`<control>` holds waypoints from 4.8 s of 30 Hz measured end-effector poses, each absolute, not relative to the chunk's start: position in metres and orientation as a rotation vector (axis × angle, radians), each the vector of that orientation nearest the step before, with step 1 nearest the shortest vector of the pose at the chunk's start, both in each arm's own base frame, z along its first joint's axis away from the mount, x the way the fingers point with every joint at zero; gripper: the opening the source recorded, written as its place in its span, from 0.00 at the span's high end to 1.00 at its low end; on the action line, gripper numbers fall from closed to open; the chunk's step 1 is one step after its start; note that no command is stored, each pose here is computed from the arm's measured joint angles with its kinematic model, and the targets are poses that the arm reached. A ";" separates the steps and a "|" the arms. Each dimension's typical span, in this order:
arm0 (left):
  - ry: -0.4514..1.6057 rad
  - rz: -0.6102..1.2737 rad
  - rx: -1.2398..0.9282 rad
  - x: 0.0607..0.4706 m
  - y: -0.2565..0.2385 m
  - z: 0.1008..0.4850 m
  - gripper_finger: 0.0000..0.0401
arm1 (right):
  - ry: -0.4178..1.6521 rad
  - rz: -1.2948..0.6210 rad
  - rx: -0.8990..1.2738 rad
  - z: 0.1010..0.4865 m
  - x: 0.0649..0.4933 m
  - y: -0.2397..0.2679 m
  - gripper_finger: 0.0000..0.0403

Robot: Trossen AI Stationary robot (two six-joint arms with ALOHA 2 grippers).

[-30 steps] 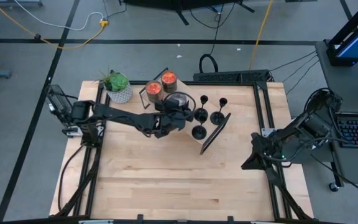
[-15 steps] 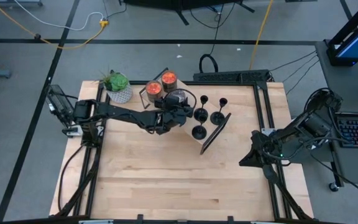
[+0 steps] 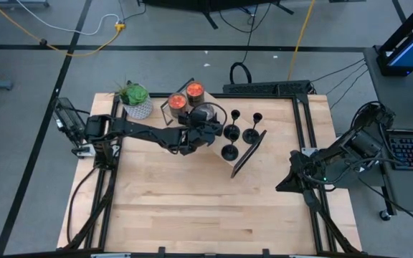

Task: Pick & Place candle stick holders
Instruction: Put the white scented candle on the shelf, then return to Home Position

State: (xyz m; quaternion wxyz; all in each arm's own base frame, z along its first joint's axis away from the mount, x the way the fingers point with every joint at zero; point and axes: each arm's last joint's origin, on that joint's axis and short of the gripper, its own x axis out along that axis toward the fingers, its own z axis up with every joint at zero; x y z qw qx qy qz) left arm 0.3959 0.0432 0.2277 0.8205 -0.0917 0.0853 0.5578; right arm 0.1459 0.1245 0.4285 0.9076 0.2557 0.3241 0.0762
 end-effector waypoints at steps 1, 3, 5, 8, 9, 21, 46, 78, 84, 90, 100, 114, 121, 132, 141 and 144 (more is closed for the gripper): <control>0.178 1.187 -0.198 0.395 0.043 0.229 0.06 | 0.669 0.157 0.528 0.428 0.146 0.125 0.98; 0.167 1.185 -0.200 0.395 0.043 0.232 0.03 | 0.669 0.157 0.528 0.428 0.146 0.124 0.98; 0.162 1.180 -0.190 0.395 0.043 0.235 0.01 | 0.668 0.156 0.527 0.428 0.146 0.125 0.98; 0.147 1.176 -0.184 0.394 0.043 0.241 0.02 | 0.669 0.156 0.527 0.428 0.146 0.125 0.98; 0.141 1.174 -0.182 0.394 0.043 0.243 0.02 | 0.669 0.156 0.527 0.428 0.146 0.125 0.98; 0.102 1.200 -0.077 0.380 0.038 0.283 0.08 | 0.669 0.156 0.527 0.428 0.146 0.125 0.98; 0.254 0.830 -0.217 0.346 -0.064 0.288 0.56 | 0.668 0.156 0.527 0.428 0.146 0.125 0.98; 0.297 0.889 -0.254 0.387 0.006 0.248 0.82 | 0.646 0.130 0.526 0.429 0.147 0.124 0.98; 0.312 0.919 -0.227 0.385 0.010 0.247 0.82 | 0.638 0.117 0.523 0.429 0.147 0.123 0.98; 0.324 0.966 -0.193 0.383 0.011 0.246 0.82 | 0.638 0.117 0.523 0.429 0.147 0.123 0.98; 0.315 0.998 -0.179 0.382 0.010 0.246 0.82 | 0.639 0.117 0.523 0.429 0.147 0.123 0.98; 0.405 0.434 -0.361 0.332 -0.042 0.316 0.82 | 0.641 0.159 0.368 0.429 0.141 0.118 0.98; 0.430 0.345 -0.353 0.286 -0.063 0.348 0.82 | 0.648 0.175 0.278 0.423 0.132 0.110 0.98; 0.435 0.194 -0.301 0.262 -0.086 0.361 0.82 | 0.647 0.300 0.424 0.342 0.129 0.112 0.98; 0.401 0.197 -0.413 0.262 -0.089 0.364 0.82 | 0.650 0.353 0.481 0.307 0.098 0.085 0.98; 0.387 0.183 -0.379 0.262 -0.089 0.366 0.82 | 0.626 0.351 0.558 0.302 0.088 0.075 0.98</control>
